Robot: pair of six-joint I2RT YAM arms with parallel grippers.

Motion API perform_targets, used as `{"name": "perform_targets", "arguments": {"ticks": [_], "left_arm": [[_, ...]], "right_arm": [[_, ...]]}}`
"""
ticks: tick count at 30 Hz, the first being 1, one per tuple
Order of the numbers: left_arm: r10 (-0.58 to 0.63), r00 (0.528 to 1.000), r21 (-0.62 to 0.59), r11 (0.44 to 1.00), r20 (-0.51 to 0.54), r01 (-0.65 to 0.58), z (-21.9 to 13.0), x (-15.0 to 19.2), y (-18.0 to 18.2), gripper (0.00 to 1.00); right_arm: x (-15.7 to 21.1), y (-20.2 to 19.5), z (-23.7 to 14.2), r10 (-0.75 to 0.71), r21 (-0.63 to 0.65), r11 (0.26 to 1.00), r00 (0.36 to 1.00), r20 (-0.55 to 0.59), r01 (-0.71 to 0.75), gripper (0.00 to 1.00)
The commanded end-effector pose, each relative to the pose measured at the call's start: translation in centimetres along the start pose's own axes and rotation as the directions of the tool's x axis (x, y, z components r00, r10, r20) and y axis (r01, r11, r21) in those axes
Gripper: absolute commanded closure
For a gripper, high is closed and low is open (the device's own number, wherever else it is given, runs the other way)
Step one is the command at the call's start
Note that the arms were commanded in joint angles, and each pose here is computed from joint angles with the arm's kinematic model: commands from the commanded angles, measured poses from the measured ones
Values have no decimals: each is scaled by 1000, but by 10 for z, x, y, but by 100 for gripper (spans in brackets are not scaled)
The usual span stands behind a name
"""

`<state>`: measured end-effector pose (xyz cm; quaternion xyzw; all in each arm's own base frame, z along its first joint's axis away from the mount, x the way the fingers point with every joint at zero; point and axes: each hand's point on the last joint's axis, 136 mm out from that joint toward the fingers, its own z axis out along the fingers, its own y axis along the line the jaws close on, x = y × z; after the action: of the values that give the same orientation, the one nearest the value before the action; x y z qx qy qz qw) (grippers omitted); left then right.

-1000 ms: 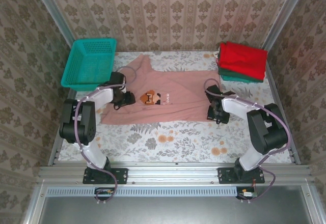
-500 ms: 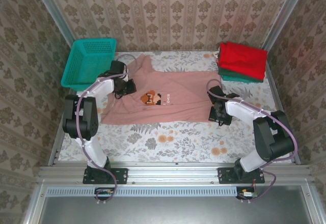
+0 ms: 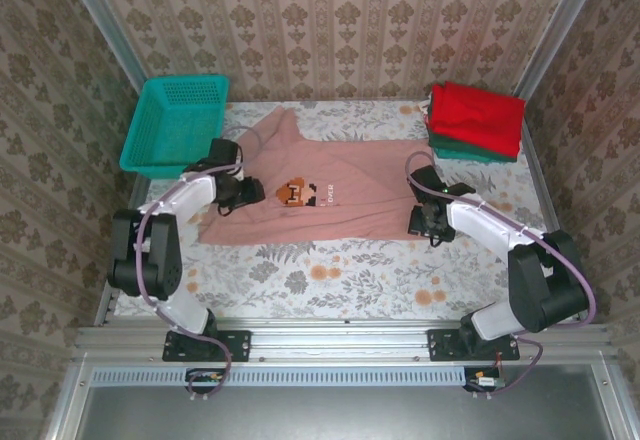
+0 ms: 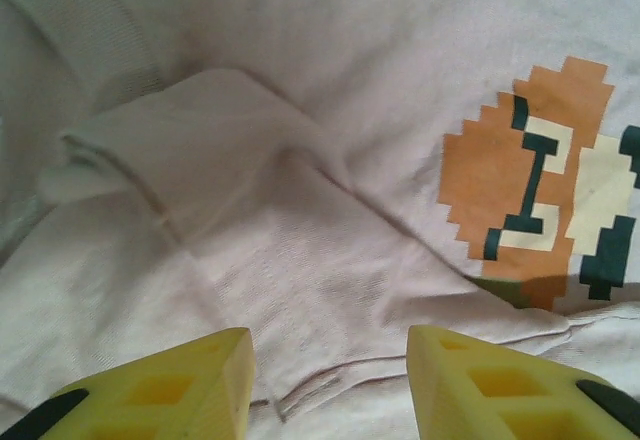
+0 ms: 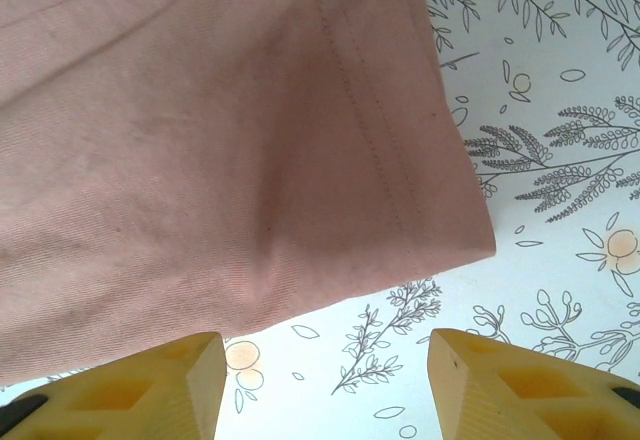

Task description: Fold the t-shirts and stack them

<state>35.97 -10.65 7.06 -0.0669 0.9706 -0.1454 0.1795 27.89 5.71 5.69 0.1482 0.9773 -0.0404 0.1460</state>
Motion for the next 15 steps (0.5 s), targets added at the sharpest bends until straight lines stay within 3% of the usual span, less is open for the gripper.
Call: {"name": "perform_targets", "arguments": {"ticks": [1,10,12,15], "left_arm": [[-36,999,-26,999,-2,36,14,-1,13,57],[-25,999,-108,994,-30,22,33,-18,28,57],[-21,999,-92,996,-31,18,35,-23,23,62],[2,1000,-59,998,-23,-3,34,-30,9,79]], "right_arm": [[-5,4,-5,-14,-8,1000,1000,16,14,42],[-1,2,-4,-17,-6,1000,1000,18,17,42],[-1,2,-5,-18,-3,1000,1000,20,18,42],[-1,2,-3,-19,-3,1000,1000,21,19,42]]}}
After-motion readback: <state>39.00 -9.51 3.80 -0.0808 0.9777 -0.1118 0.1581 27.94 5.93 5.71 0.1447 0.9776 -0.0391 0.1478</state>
